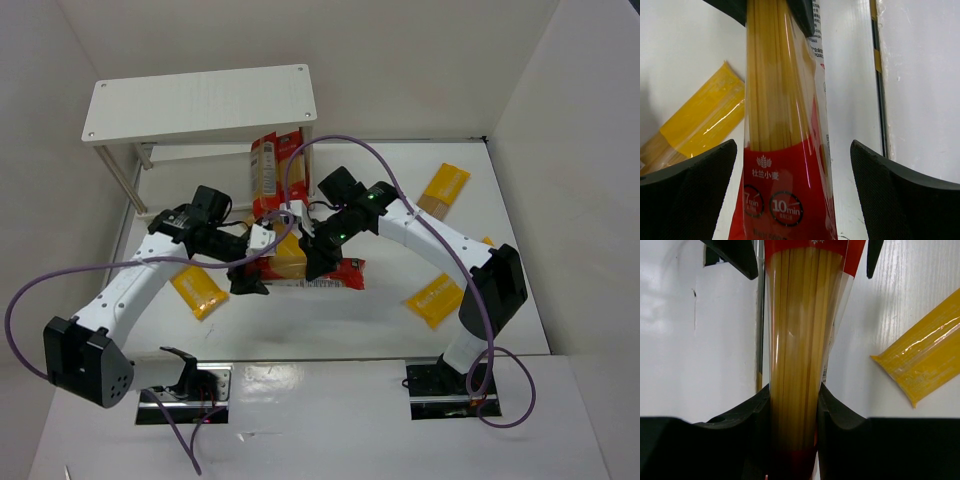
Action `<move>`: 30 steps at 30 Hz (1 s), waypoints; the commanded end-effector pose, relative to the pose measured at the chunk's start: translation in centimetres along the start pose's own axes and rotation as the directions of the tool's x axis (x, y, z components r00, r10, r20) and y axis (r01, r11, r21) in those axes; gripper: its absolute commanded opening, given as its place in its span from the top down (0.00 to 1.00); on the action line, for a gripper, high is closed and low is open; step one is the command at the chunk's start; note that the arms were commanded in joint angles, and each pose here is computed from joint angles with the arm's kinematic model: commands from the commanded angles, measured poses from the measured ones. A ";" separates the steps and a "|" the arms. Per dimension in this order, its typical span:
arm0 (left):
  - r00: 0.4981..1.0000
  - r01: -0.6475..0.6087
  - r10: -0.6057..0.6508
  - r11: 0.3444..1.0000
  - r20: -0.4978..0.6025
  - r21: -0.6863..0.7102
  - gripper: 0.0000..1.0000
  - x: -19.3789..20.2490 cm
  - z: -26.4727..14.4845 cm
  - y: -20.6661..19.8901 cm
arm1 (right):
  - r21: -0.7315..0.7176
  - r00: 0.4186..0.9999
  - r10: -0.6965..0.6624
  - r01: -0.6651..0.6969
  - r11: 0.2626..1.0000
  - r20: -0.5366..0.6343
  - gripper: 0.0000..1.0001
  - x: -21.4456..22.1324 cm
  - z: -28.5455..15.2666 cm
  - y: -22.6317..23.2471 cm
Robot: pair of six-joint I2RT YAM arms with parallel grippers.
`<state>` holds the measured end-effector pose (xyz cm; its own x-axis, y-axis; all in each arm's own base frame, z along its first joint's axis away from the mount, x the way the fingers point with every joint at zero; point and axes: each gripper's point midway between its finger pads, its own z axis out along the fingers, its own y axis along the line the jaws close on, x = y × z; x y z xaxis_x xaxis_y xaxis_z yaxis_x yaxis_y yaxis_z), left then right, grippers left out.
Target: Place and organize the pasta boxes and bags onto the shelf
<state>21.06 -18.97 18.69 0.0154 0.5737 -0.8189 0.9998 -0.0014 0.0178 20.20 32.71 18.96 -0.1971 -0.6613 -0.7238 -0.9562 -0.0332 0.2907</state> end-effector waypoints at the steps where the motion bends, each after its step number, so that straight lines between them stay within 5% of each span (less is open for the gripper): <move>1: 0.996 -0.060 0.058 0.998 0.060 0.035 0.00 -1.9 0.2 0.2 | -0.024 0.980 -0.137 0.142 0.990 0.146 1.00 -5.2 -2.2 2.1; 28: 0.999 0.012 -0.014 0.999 0.036 0.044 0.03 -0.9 3.0 1.5 | -0.027 0.970 -0.166 0.173 0.985 0.179 1.00 -6.5 -2.8 3.1; 29: 1.000 0.012 -0.014 0.999 0.028 0.039 0.21 -0.7 3.0 1.5 | -0.027 0.970 -0.166 0.173 0.985 0.180 1.00 -6.5 -2.8 3.1; 30: 0.997 0.076 -0.076 0.996 0.002 0.049 0.99 -0.1 3.5 1.1 | -0.029 0.972 -0.155 0.163 0.986 0.179 1.00 -6.5 -2.8 3.1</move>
<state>22.17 -21.34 17.73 -0.0121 0.5619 -0.8271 0.9996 -0.0131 -0.0235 20.32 32.92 19.51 -0.1980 -0.6586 -0.7259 -0.9583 -0.0255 0.2845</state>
